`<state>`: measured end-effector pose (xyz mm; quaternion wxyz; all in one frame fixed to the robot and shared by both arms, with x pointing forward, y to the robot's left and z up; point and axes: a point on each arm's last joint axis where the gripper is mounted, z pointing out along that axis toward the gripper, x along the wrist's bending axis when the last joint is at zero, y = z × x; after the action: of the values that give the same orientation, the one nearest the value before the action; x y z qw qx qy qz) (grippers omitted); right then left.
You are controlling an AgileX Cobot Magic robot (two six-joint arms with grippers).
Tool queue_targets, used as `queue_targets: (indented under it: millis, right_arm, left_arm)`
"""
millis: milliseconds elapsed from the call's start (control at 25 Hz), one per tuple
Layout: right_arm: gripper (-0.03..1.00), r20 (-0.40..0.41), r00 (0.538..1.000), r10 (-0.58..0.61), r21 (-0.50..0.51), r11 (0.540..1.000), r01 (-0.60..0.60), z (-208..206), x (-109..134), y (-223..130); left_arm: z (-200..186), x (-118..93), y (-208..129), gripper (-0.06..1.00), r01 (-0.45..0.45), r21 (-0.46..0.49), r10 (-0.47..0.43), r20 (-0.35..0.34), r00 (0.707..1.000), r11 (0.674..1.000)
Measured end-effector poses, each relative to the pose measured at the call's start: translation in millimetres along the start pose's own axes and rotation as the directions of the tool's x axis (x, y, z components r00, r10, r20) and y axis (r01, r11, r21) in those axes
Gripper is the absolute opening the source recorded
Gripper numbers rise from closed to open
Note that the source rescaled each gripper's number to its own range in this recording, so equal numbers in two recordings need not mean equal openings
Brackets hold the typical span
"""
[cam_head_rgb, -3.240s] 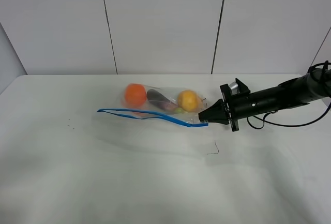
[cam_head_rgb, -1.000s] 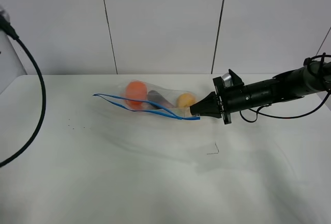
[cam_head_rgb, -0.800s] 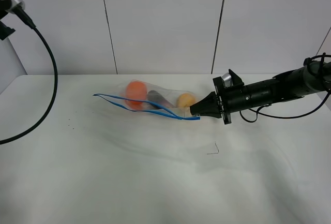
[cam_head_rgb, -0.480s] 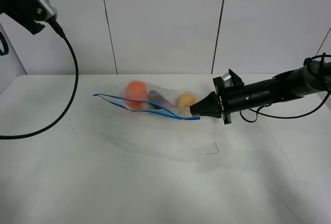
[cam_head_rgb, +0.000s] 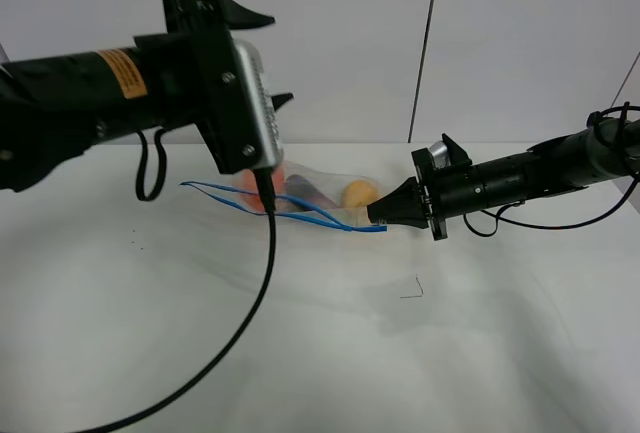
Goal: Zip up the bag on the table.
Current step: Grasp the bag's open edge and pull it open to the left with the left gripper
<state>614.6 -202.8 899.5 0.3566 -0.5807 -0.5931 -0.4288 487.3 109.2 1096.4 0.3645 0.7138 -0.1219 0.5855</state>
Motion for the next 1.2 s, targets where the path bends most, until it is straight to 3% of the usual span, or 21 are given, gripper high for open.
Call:
queue_targets:
  millis: [80, 520, 720, 1040, 1200]
  right_arm:
    - [0.0, 0.0, 1.0, 0.0, 0.0, 1.0, 0.0, 0, 0, 0]
    - [0.0, 0.0, 1.0, 0.0, 0.0, 1.0, 0.0, 0, 0, 0]
    - [0.0, 0.0, 1.0, 0.0, 0.0, 1.0, 0.0, 0, 0, 0]
    - [0.0, 0.0, 1.0, 0.0, 0.0, 1.0, 0.0, 0, 0, 0]
    - [0.0, 0.0, 1.0, 0.0, 0.0, 1.0, 0.0, 0, 0, 0]
  left_arm:
    - [12, -18, 2, 0.88, 0.019, -0.008, -0.019, 0.047, 0.999, 1.0]
    - [57, -91, -4, 0.88, 0.097, -0.057, -0.091, 0.111, 0.99, 0.994]
    - [47, -110, 13, 0.88, 0.1, -0.076, -0.094, 0.078, 0.992, 0.992]
    - [48, -150, -4, 0.88, 0.07, -0.019, -0.068, 0.082, 0.994, 0.997]
    - [53, -165, -10, 0.88, 0.01, -0.043, -0.01, 0.016, 1.0, 0.999]
